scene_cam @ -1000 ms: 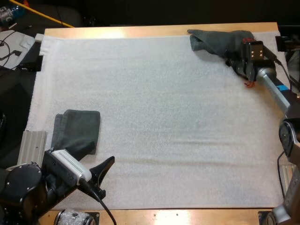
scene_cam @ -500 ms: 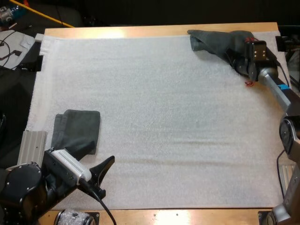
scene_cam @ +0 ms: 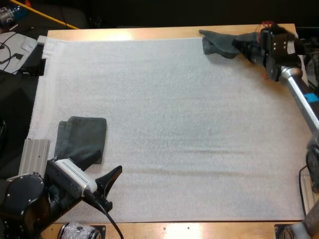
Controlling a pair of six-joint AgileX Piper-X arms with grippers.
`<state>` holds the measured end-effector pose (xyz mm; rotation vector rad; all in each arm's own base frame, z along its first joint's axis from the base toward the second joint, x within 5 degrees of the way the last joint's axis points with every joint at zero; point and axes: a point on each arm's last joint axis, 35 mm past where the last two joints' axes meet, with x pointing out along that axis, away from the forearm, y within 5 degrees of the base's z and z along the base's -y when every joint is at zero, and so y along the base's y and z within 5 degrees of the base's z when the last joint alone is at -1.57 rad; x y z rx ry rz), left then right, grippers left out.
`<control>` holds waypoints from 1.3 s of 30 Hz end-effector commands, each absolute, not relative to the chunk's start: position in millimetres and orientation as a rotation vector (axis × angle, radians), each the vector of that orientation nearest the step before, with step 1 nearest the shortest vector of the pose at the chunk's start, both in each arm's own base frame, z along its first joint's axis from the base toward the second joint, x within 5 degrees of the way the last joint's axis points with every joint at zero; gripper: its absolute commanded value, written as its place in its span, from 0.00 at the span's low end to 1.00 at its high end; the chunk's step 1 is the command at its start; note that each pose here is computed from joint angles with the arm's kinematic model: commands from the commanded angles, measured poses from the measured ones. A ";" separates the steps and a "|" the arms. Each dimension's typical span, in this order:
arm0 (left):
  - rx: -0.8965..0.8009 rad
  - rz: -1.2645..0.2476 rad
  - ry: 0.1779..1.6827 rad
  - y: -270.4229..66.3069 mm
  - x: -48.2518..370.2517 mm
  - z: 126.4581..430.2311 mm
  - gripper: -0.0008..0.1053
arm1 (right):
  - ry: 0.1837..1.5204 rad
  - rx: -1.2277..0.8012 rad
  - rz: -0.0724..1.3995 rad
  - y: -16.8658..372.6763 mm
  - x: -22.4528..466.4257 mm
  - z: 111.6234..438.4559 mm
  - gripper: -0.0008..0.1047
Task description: Pick towel from pile, fold and stack
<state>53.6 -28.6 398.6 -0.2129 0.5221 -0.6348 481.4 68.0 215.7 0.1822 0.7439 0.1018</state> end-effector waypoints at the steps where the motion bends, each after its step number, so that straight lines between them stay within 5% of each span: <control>1: -0.218 -0.648 0.505 -29.3 54.2 402.0 0.57 | 0.606 0.029 0.191 83.7 457.5 289.4 0.01; 9: -0.220 -0.649 0.501 -29.4 54.3 402.4 0.57 | 0.479 -0.039 0.291 99.9 390.7 386.4 0.01; 19: -0.229 -0.652 0.497 -29.7 55.0 403.2 0.57 | 0.586 -0.005 0.400 82.7 314.3 434.4 0.01; 27: -0.236 -0.656 0.497 -29.8 54.8 403.6 0.57 | 0.701 0.010 0.523 79.5 246.3 456.5 0.01; 39: -0.242 -0.664 0.522 -29.7 53.0 400.7 0.57 | 0.712 -0.002 0.747 129.4 204.3 467.8 0.02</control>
